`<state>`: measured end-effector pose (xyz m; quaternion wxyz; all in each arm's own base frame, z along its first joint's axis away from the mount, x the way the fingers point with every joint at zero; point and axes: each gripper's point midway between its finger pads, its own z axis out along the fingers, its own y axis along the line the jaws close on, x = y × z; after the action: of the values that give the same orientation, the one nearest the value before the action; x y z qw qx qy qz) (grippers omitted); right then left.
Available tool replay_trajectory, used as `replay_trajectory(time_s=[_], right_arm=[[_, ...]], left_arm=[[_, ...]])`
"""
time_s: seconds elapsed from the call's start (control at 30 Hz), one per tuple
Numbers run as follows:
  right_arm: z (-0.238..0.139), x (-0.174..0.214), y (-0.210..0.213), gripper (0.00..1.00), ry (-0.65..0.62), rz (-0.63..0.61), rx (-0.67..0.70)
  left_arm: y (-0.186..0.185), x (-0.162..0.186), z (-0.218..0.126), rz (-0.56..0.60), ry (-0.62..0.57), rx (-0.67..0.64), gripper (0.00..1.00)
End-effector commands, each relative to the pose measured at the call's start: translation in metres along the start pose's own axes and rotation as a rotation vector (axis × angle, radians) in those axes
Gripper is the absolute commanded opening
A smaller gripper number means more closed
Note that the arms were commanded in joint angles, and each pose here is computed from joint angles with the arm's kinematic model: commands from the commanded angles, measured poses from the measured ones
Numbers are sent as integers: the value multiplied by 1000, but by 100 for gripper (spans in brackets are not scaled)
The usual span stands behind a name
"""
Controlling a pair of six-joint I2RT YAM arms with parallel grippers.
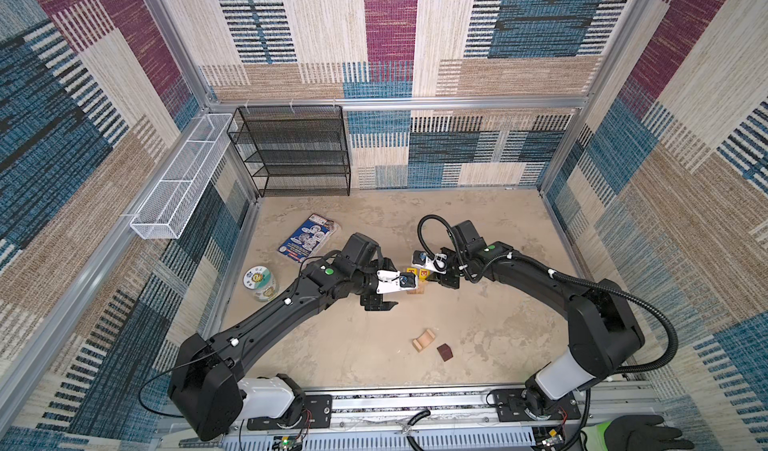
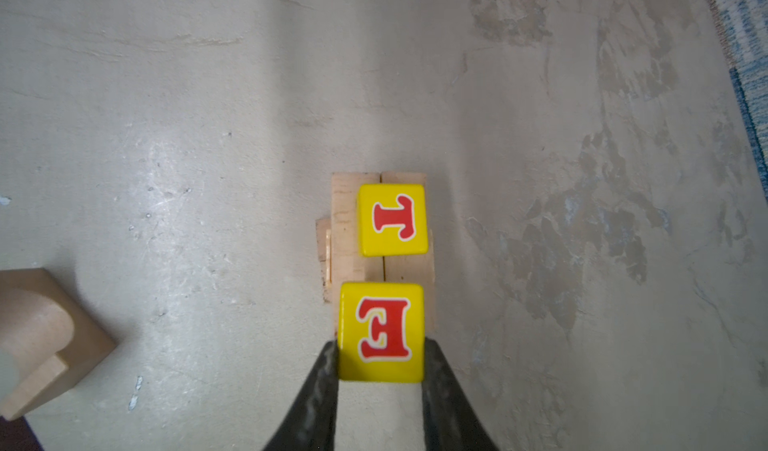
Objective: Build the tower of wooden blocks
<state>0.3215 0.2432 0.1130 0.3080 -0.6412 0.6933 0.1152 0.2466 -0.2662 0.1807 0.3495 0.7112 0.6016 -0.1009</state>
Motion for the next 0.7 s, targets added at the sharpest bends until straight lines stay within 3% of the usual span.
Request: replay_trajectory(time_s=[0.0,0.67], right_arm=[[-1,-8,-5,0,-33,-22,3],[4,-6,-8,8,-24,-17,-19]], left_arm=[[0,0,-1,19,1,-7,80],[-3,2,2,34,14,0,79]])
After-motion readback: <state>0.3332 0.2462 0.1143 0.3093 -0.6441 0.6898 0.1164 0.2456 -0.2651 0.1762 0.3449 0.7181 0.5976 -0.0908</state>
